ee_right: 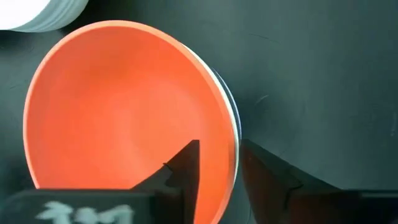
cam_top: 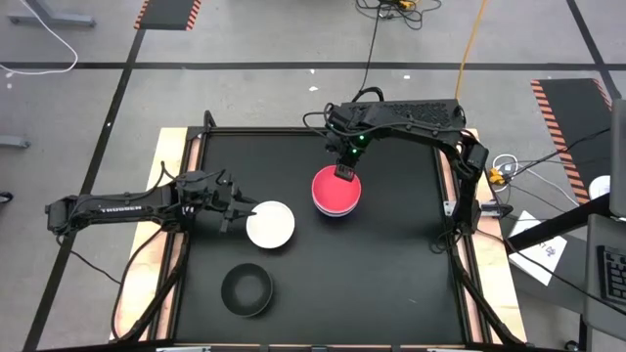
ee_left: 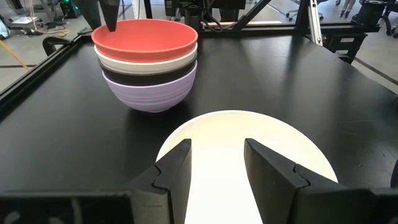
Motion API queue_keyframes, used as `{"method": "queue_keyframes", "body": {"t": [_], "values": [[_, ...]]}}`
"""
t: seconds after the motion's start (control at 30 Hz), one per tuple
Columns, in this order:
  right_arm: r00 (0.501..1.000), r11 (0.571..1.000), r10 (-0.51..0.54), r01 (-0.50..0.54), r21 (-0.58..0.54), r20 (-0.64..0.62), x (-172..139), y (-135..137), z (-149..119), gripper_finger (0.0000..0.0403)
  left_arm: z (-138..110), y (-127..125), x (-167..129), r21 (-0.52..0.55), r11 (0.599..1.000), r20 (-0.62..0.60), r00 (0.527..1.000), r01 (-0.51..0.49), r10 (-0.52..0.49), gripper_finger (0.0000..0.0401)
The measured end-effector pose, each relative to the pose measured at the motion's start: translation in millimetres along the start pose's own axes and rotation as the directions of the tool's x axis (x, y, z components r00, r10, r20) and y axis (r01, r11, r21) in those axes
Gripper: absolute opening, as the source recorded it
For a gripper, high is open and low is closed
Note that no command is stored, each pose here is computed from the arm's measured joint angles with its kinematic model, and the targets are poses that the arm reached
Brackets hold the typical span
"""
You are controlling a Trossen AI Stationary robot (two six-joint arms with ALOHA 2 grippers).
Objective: Nest bowls inside each other
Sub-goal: Stack the orange bowl on top of the white bowl, then stack the white bowl on top of the orange bowl
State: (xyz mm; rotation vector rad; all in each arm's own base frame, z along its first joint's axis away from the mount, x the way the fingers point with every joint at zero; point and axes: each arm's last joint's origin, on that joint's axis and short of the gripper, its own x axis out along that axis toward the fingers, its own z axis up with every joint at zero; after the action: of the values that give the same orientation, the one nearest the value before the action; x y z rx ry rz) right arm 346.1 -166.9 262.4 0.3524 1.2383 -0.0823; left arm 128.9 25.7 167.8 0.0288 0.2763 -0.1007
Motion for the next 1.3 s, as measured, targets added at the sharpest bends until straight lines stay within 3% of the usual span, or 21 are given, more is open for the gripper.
{"method": "queue_keyframes", "body": {"t": [0.3, 0.67, 0.83, 1.07, 1.3], "values": [[1.000, 1.000, -0.010, 0.010, 0.000, 0.024, -1.2, -2.6, 1.8, 0.0161, -0.1, 0.0, 0.0, -0.002, 1.000, -0.001, 1.000, 0.000, 0.000, 0.0147], [0.994, 0.999, -0.046, 0.046, 0.007, 0.099, -31.9, -17.6, -5.7, 0.0159, 0.4, 0.0, 0.0, -0.010, 1.000, 0.004, 1.000, 0.000, 0.000, 0.0147], [0.984, 0.995, -0.059, 0.072, -0.074, 0.170, -53.5, -9.9, -15.5, 0.0124, 0.4, 0.0, 0.0, -0.018, 1.000, 0.004, 1.000, 0.000, 0.000, 0.0147], [0.948, 0.987, -0.067, 0.109, -0.119, 0.311, -58.9, 4.4, -55.4, 0.0009, -0.2, -0.1, 0.0, -0.023, 1.000, -0.002, 1.000, 0.001, -0.001, 0.0147], [0.900, 0.991, -0.021, 0.077, -0.112, 0.435, -42.3, 14.8, -121.7, 0.0002, -0.2, -0.1, 0.0, -0.021, 1.000, -0.002, 1.000, 0.001, -0.001, 0.0147]]}}
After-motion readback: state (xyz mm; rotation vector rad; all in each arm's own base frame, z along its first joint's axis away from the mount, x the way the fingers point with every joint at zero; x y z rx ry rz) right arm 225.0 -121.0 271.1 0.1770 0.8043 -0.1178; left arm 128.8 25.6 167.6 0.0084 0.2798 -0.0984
